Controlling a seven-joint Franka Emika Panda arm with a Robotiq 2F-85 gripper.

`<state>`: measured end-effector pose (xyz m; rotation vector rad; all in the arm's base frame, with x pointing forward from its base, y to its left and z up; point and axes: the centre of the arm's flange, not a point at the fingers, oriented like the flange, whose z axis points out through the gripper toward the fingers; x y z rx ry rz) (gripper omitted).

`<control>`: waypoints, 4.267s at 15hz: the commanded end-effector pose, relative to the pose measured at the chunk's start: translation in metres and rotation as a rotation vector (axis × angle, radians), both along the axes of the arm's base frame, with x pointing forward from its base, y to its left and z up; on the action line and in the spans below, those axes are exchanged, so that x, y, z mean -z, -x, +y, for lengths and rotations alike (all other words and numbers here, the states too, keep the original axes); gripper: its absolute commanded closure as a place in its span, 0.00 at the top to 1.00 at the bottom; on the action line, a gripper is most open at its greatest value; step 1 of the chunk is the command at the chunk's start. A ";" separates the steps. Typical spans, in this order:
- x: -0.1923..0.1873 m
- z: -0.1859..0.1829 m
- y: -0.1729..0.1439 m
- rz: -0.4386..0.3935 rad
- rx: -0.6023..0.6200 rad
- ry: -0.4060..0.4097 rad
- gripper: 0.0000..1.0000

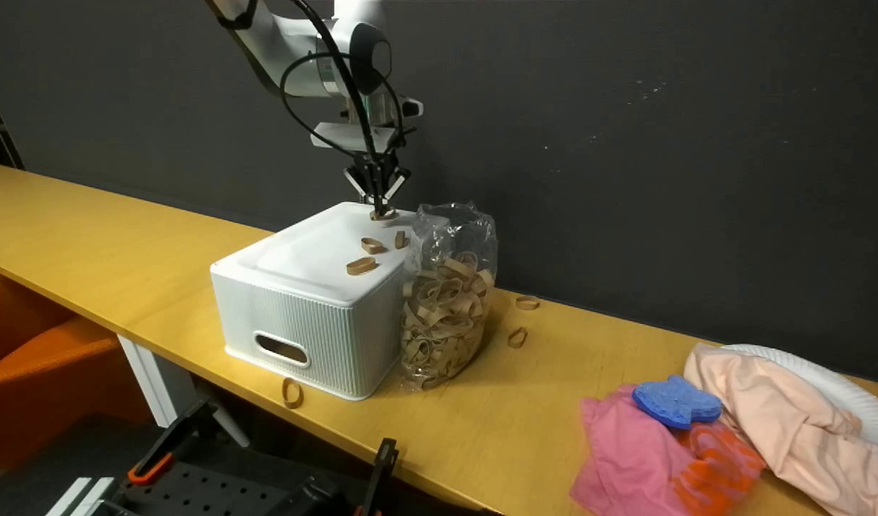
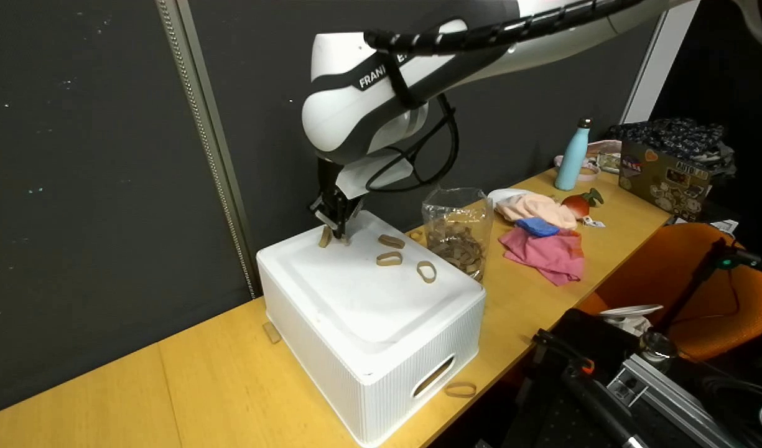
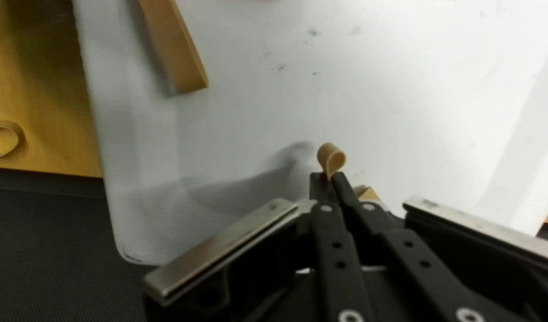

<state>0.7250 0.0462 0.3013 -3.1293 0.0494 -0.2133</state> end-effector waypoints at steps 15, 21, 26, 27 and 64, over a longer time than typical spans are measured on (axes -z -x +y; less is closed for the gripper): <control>-0.007 -0.006 -0.022 -0.028 0.017 -0.007 0.49; 0.008 -0.005 -0.022 -0.010 0.020 -0.010 0.67; 0.015 -0.008 -0.017 -0.002 0.028 -0.012 0.54; 0.016 -0.009 -0.017 -0.002 0.029 -0.013 0.39; -0.084 -0.113 0.154 0.105 0.363 0.140 0.01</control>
